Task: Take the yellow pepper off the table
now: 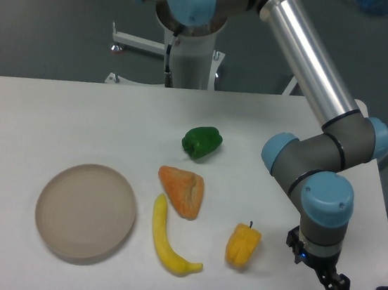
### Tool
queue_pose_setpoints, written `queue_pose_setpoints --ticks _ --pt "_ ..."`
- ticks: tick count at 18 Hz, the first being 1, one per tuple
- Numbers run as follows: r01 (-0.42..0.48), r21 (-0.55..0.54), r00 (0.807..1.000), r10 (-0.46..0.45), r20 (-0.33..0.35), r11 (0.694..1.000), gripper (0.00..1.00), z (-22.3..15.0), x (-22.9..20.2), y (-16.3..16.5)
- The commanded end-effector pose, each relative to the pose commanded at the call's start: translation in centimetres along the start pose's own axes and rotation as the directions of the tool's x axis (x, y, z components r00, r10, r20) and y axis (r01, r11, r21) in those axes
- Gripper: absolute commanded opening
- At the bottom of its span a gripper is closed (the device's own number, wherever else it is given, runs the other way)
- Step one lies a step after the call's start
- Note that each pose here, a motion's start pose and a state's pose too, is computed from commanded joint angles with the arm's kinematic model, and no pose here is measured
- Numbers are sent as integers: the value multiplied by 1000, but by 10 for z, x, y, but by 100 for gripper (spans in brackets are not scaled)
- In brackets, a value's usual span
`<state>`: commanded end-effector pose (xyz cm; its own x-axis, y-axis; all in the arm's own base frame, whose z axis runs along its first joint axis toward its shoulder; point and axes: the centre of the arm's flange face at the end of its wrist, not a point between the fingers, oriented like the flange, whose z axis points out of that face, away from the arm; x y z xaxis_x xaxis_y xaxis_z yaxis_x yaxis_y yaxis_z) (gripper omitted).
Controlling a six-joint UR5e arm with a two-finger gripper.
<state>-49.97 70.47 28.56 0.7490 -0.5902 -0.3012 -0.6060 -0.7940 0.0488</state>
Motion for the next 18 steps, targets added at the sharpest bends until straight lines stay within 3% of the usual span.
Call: queue_pose_setpoints --ticks 8,13,16,18 --pt "19 -5 1000 -19 -5 1000 100 -5 3 1" --pt "87 -13 996 -87 -32 996 100 -19 18 7" --pt "177 -14 982 -178 -66 984 100 -28 27 19" --pt "222 51 969 -215 -125 974 100 -36 28 34"
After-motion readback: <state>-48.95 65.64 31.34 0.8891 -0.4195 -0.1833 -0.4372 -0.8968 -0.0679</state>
